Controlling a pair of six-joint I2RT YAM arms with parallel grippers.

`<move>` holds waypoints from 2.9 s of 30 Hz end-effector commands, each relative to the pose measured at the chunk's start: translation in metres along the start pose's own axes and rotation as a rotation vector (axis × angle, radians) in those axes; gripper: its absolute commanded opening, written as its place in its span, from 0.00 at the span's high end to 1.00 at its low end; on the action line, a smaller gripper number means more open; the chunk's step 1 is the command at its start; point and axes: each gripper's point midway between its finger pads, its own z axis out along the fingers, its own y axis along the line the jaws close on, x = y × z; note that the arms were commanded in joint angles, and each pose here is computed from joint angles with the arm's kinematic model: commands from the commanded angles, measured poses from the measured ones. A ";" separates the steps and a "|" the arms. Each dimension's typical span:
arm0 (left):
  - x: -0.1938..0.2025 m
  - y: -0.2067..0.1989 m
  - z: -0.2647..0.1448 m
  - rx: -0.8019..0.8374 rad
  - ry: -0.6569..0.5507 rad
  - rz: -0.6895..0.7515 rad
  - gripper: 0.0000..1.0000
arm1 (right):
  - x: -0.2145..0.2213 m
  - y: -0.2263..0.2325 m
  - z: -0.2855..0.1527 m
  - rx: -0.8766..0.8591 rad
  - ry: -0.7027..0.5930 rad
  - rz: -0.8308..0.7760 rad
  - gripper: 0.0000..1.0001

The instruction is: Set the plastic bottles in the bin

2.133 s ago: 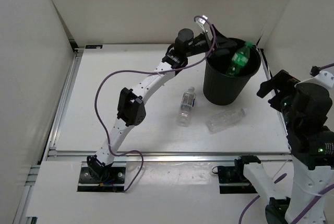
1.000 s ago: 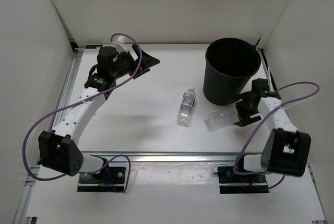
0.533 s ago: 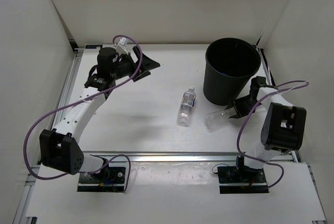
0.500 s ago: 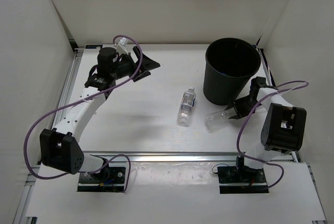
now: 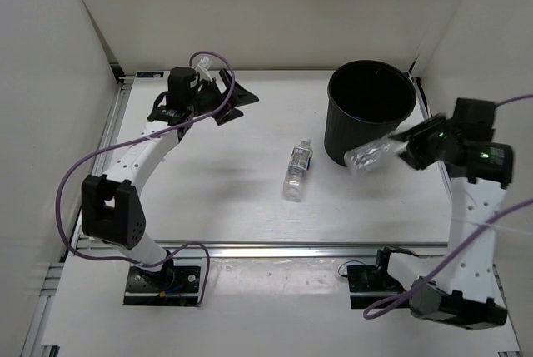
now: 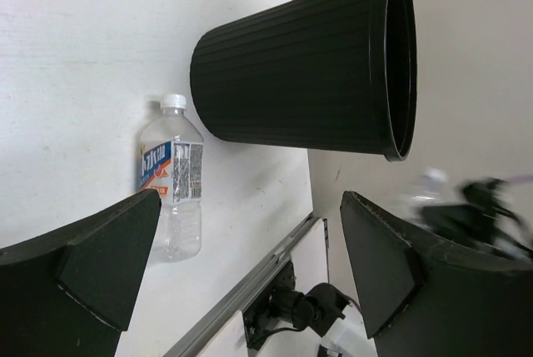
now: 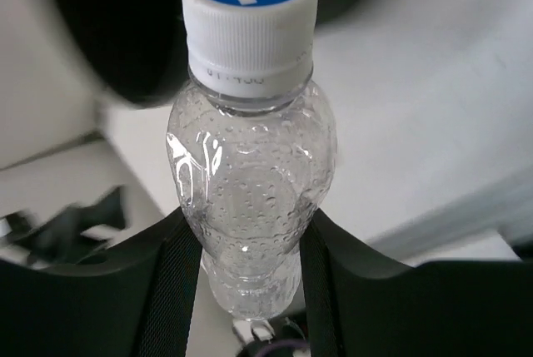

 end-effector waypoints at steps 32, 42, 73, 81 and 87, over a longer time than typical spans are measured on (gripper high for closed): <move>0.153 0.046 0.116 -0.037 0.434 0.367 0.00 | -0.081 0.137 -0.087 -0.369 -0.415 -0.465 0.01; 0.173 0.077 0.147 -0.086 0.506 0.374 0.00 | -0.070 0.125 -0.101 -0.362 -0.422 -0.496 0.01; 0.012 -0.139 0.064 0.228 0.086 0.333 0.85 | -0.061 0.086 -0.077 -0.250 -0.383 -0.445 0.01; -0.063 -0.278 0.068 0.526 -0.209 0.454 0.81 | -0.054 0.075 -0.081 -0.251 -0.394 -0.435 0.01; -0.040 -0.276 0.136 0.551 -0.328 0.463 0.78 | -0.050 0.073 -0.104 -0.284 -0.445 -0.462 0.01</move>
